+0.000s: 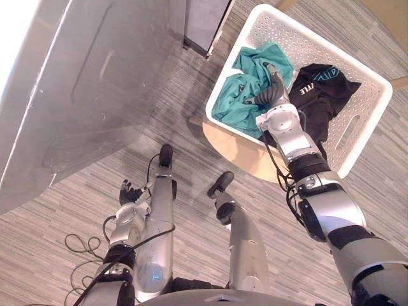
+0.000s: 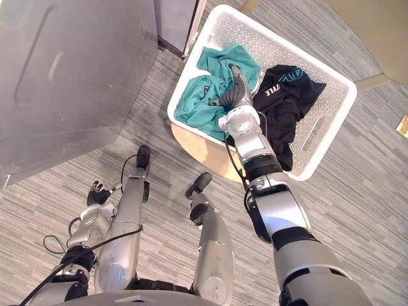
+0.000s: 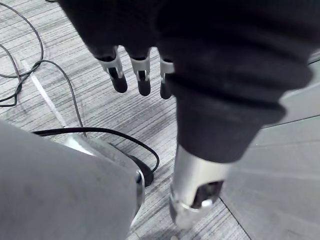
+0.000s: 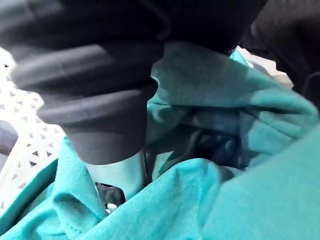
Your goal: Pick up the laundry basket with both hands and put the clothes into the washing machine.
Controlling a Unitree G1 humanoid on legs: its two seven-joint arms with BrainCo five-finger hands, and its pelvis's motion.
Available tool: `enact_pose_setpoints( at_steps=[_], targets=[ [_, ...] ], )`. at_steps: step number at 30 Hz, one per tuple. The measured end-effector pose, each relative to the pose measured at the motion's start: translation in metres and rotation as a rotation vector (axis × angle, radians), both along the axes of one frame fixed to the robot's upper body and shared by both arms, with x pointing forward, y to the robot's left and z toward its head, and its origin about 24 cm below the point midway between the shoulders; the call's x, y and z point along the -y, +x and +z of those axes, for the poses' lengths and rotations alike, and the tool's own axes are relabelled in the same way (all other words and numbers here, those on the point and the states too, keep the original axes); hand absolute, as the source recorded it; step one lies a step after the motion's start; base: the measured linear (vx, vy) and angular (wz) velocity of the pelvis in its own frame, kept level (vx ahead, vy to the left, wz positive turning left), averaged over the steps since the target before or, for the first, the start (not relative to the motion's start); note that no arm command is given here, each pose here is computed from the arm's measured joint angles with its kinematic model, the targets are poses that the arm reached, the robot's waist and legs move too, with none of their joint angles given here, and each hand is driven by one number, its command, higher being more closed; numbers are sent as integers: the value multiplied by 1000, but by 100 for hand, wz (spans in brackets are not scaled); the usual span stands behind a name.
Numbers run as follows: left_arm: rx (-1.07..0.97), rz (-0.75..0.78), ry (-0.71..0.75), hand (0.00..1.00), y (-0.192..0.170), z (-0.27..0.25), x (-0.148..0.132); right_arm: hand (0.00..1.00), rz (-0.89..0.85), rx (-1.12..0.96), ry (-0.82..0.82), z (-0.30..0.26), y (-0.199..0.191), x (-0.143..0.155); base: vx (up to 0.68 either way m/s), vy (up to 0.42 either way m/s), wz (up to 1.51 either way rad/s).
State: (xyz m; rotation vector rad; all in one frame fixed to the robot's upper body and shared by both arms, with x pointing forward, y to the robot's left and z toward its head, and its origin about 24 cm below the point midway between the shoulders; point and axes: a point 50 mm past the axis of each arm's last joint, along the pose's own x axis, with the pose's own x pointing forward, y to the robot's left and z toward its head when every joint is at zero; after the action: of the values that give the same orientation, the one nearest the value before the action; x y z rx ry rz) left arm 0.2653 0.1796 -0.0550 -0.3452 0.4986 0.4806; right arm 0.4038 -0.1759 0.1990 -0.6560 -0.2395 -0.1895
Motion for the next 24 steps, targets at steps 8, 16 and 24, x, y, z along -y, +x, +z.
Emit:
enact_pose_setpoints(
  at_steps=[8, 16, 24],
  targets=[
    [0, 27, -21, 0, -1, -1, -2, 100, 36, -49, -160, -3, 5, -17, 26, -25, 9],
    [38, 60, -66, 0, 1, 4, -4, 100, 49, -131, -337, -10, 12, -30, 34, -15, 1],
    [66, 56, -71, 0, 5, 9, -1, 100, 51, -159, -335, -17, 13, -33, 27, -5, -1]
  ],
)
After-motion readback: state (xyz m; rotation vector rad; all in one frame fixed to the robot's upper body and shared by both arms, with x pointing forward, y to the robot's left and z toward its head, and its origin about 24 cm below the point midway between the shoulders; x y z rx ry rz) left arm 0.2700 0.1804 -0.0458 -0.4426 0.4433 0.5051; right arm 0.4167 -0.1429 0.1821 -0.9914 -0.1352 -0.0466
